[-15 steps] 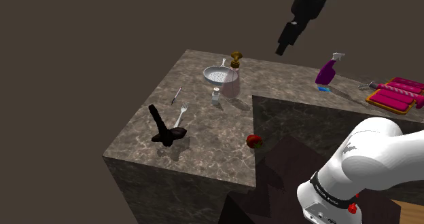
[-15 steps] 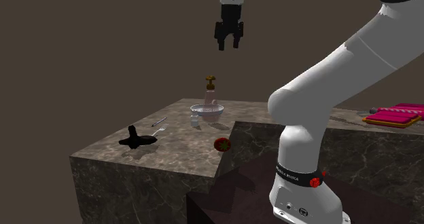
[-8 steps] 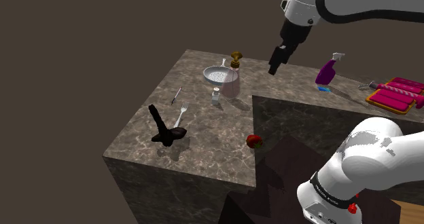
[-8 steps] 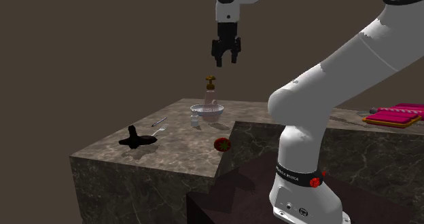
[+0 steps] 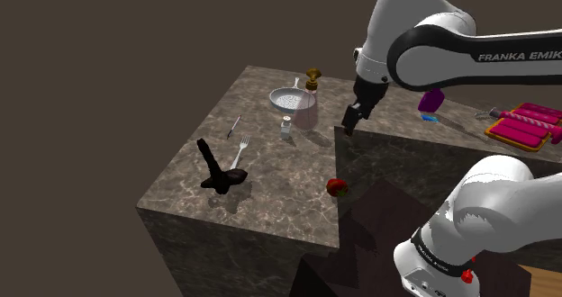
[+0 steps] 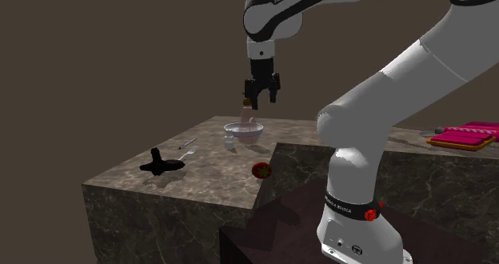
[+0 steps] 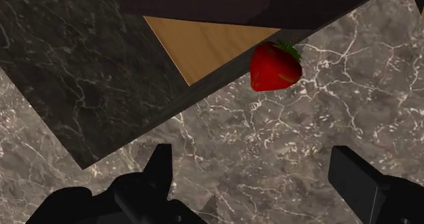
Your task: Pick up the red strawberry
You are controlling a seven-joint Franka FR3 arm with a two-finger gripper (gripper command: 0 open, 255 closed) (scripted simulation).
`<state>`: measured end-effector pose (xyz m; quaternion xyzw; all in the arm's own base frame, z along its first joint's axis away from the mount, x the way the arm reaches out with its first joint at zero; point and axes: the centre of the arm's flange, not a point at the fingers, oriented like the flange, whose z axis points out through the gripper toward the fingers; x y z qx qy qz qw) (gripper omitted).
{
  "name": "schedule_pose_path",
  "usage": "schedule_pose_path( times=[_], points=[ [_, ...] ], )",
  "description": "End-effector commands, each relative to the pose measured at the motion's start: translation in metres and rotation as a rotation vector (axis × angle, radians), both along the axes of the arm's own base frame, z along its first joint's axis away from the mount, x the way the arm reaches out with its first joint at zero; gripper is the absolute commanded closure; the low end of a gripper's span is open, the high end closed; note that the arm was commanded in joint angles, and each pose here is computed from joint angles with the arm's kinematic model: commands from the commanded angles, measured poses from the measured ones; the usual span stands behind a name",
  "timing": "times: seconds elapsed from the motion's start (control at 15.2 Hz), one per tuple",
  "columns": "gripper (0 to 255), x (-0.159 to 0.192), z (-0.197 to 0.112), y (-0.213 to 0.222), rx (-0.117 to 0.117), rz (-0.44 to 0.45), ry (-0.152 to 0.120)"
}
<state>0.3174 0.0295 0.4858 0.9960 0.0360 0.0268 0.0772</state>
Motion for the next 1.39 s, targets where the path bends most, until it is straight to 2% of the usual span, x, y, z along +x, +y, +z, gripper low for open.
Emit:
schedule_pose_path(
  times=[0.0, 0.79, 1.32],
  points=[
    [0, -0.003, -0.028, 0.006, -0.004, -0.012, 0.018],
    [0, -0.019, -0.176, 0.038, -0.026, -0.077, 0.126],
    [0, -0.019, -0.216, 0.038, -0.026, -0.077, 0.126]
  ],
)
